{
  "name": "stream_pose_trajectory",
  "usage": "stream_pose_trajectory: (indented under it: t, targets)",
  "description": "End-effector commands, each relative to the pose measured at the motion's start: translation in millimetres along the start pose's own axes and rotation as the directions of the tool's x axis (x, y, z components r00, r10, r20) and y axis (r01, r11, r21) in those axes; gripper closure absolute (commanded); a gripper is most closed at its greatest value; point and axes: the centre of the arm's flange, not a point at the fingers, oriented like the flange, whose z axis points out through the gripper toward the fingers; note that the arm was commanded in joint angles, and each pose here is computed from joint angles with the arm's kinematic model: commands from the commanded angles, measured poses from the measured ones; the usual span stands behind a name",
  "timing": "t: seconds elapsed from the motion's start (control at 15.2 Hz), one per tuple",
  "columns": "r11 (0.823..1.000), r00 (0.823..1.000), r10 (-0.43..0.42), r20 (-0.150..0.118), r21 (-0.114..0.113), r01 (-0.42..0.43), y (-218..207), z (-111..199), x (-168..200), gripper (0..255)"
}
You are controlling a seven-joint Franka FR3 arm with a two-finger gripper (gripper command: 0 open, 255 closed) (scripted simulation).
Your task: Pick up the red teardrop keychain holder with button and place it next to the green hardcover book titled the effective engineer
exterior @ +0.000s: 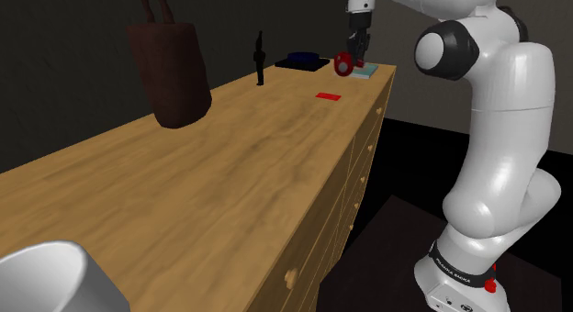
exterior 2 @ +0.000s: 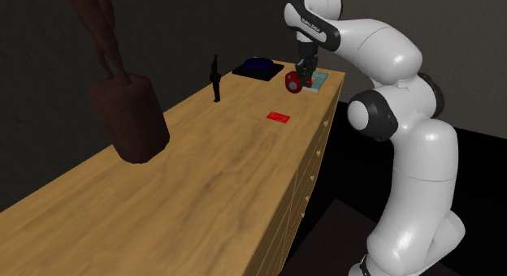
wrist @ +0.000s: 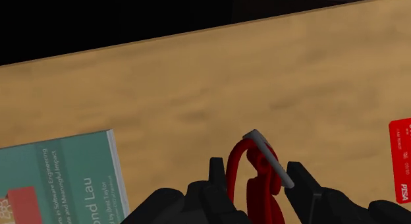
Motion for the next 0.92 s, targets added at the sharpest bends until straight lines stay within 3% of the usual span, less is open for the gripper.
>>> stream_pose_trajectory:
  t: [0.0, 0.4, 0.86]
  targets:
    - [1.000, 1.000, 0.000, -0.001, 0.000, 0.000, -0.8, 11.5, 1.5, 255]
    - [1.000, 1.000, 0.000, -0.001, 0.000, 0.000, -0.8, 45.3, 4.9, 255]
    - [1.000, 1.000, 0.000, -0.001, 0.000, 0.000, -0.8, 45.3, 4.9, 255]
